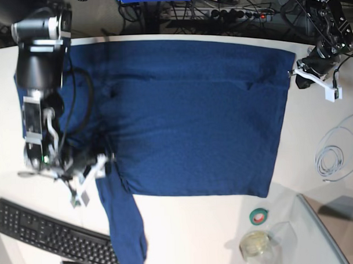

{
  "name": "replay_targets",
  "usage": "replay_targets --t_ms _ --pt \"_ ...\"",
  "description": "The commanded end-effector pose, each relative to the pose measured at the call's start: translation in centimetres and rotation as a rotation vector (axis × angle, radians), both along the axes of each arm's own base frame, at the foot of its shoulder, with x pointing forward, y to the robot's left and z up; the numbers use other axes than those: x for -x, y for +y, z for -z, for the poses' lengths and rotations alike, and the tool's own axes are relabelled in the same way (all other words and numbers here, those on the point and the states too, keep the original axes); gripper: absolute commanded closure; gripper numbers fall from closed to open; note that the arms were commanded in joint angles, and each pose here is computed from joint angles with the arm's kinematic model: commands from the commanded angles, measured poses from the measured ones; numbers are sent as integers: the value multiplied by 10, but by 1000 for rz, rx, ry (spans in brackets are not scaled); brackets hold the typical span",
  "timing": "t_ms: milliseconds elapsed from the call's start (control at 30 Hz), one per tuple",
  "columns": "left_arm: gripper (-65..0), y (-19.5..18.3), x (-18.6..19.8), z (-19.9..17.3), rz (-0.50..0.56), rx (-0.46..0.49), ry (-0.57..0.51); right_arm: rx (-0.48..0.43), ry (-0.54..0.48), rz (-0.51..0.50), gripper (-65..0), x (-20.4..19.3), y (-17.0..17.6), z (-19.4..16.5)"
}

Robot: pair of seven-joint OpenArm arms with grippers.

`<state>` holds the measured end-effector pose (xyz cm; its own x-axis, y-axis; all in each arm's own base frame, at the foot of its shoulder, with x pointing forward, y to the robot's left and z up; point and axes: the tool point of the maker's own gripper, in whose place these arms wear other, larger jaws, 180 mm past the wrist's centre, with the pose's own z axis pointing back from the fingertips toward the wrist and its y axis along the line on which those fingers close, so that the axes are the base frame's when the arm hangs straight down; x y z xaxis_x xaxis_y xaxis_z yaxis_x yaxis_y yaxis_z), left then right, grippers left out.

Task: Layout the t-shirt on the table in an organized manner, then fold the t-shirt properly
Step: 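Drag the held sleeve with the right gripper across the shirt body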

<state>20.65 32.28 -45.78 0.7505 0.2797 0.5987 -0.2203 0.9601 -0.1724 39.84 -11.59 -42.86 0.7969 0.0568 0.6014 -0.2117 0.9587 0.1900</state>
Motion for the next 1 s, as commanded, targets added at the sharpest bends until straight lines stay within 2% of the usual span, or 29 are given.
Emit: replay_targets --t_ms 0,133,300,433,633,700,833,867,967 --pt "0 8 -7 -11 4 -20 -37 -19 -78 35 -320 -35 -3 -24" --pt "0 7 -7 -11 7 -19 -38 -87 -60 106 -320 -78 -8 -13" --pt "0 9 -6 -11 3 -23 -36 -164 -97 192 -320 -99 -2 -4" --pt "0 9 -5 -11 3 -23 -36 -118 -86 280 -314 -90 -19 13" --pt "0 8 -4 -10 4 -21 -33 -102 -48 295 -309 -72 -23 33" --pt "0 8 -4 -10 4 -21 -33 -98 -44 298 -263 -71 -27 34" --pt "0 8 -3 -10 4 -20 -30 -99 -58 297 -23 -74 -28 30" --pt "0 8 -3 -10 4 -20 -30 -99 -76 294 0 -78 -29 25" --pt "0 8 -2 -10 4 -22 -29 -94 -126 288 0 -85 -31 15"
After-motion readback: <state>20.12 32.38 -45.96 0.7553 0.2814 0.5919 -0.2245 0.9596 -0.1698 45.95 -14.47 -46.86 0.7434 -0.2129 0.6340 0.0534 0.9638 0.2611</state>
